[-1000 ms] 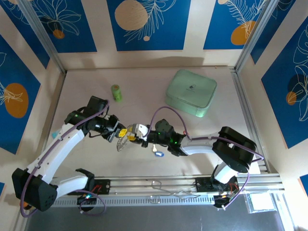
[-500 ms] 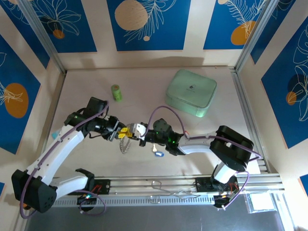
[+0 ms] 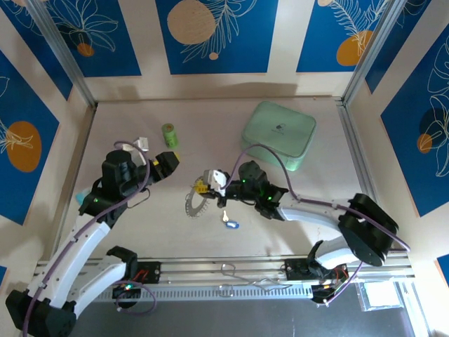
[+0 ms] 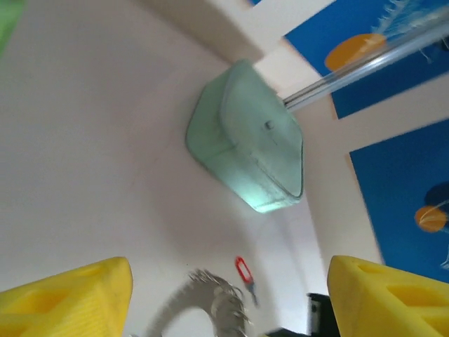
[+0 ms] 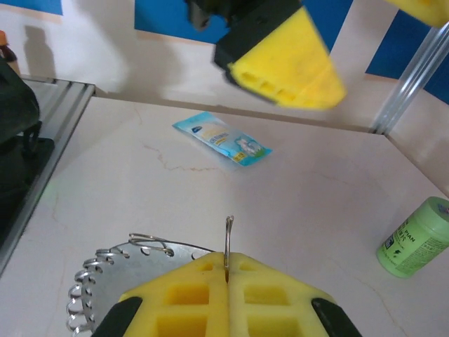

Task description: Put the keys on the keyring

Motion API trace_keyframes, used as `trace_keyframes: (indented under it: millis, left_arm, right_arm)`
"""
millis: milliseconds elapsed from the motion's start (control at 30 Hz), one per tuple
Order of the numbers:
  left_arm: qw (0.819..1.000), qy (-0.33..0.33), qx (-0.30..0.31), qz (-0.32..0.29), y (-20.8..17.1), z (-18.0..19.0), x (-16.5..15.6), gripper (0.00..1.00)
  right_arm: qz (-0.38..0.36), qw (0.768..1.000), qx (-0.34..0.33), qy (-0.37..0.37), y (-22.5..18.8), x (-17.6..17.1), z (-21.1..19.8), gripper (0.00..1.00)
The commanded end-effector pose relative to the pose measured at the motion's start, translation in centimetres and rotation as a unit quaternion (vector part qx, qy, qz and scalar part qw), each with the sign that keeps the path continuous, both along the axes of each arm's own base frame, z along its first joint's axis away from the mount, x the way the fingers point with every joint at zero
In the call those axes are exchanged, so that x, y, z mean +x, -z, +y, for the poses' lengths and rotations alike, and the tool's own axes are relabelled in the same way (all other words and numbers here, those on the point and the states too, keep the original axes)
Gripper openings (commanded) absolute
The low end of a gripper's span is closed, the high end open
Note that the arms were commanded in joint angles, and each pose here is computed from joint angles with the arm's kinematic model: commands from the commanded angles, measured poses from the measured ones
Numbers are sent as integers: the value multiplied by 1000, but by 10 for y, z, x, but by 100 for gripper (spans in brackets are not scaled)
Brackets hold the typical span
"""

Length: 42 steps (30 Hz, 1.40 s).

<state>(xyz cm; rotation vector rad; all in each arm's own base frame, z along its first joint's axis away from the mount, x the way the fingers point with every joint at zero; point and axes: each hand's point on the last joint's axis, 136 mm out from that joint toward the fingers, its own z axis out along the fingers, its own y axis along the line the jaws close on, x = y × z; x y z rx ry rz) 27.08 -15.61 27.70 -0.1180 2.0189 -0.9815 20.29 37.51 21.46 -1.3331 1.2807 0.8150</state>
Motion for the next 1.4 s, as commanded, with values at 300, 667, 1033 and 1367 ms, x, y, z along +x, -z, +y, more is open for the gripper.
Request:
trace_keyframes:
  millis: [300,667,1033,1367]
  left_arm:
    - [820,307,266,-403,17,-44,-56,75]
    - [751,381,289,-454,42,-65,-67,63]
    - [740,414,280,-451,63,-75,-85,59]
    - [735,447,266,-435,72,-81,-90,43]
  right_arm:
    - [-4,999,-40,-33,-20,-14,-34,0]
    - [6,996,-63,-55,-13,-22,-37,0]
    - [-5,994,-75,-80,-6,-30,-28,0]
    - [-19,995,-69,-75,-12,-27,-14,0]
